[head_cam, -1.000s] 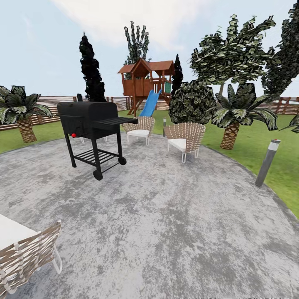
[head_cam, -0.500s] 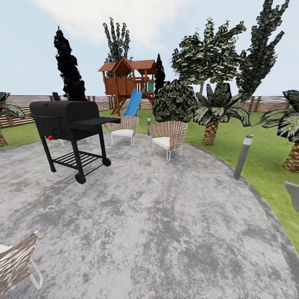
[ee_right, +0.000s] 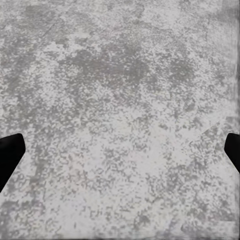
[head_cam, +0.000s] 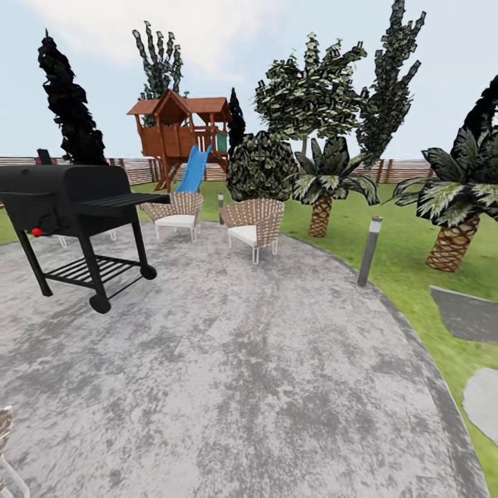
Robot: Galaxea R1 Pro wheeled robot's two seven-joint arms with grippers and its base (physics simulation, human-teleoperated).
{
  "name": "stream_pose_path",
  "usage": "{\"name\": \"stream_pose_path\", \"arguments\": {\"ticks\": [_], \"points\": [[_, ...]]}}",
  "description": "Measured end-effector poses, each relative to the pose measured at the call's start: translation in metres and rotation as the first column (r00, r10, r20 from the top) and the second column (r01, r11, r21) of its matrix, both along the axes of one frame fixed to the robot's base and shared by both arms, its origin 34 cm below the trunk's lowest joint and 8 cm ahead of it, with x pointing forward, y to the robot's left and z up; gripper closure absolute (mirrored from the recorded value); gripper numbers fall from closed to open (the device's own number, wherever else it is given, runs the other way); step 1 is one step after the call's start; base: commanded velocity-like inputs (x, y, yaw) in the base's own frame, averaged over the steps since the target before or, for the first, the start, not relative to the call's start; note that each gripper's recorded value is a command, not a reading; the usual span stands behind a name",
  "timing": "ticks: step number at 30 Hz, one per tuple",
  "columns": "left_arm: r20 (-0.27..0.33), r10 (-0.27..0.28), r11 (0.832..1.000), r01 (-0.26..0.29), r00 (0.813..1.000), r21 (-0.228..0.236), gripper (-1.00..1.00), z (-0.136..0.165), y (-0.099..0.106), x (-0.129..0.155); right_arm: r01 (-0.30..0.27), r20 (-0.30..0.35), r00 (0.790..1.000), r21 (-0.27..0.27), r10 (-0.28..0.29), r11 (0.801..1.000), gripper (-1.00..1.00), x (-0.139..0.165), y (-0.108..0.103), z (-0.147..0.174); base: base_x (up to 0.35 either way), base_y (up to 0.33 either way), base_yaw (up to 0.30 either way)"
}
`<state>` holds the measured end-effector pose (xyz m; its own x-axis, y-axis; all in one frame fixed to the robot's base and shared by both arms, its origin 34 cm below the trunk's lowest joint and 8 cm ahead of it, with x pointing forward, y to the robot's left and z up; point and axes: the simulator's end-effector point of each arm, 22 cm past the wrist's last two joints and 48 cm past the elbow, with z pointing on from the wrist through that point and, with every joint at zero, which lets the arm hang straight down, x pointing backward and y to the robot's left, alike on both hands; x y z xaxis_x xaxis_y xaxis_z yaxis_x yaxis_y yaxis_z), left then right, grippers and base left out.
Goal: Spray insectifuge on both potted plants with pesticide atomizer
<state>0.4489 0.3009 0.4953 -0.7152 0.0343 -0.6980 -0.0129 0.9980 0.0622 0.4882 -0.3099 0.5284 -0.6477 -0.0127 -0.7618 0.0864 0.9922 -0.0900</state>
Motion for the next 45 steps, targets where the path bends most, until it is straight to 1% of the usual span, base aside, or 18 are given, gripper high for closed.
{"name": "stream_pose_path", "arguments": {"ticks": [6, 16, 45], "points": [[-0.003, 0.000, 1.000, 0.000, 1.000, 0.000, -1.00, -0.012, 0.000, -0.002, 0.000, -0.004, 1.000, 0.000, 0.000, 1.000, -1.00, -0.002, 0.000, -0.012, 0.000, 0.000, -0.268], [-0.026, 0.001, 1.000, -0.001, 1.000, 0.000, -1.00, -0.036, 0.000, -0.012, 0.000, -0.008, 1.000, 0.000, 0.000, 1.000, -1.00, -0.005, 0.000, -0.032, 0.000, 0.000, -0.268], [-0.039, 0.001, 1.000, -0.001, 0.999, 0.000, -1.00, -0.097, 0.000, -0.024, 0.000, -0.021, 1.000, 0.000, 0.000, 1.000, -1.00, -0.015, 0.000, -0.093, 0.000, 0.000, -0.268]]}}
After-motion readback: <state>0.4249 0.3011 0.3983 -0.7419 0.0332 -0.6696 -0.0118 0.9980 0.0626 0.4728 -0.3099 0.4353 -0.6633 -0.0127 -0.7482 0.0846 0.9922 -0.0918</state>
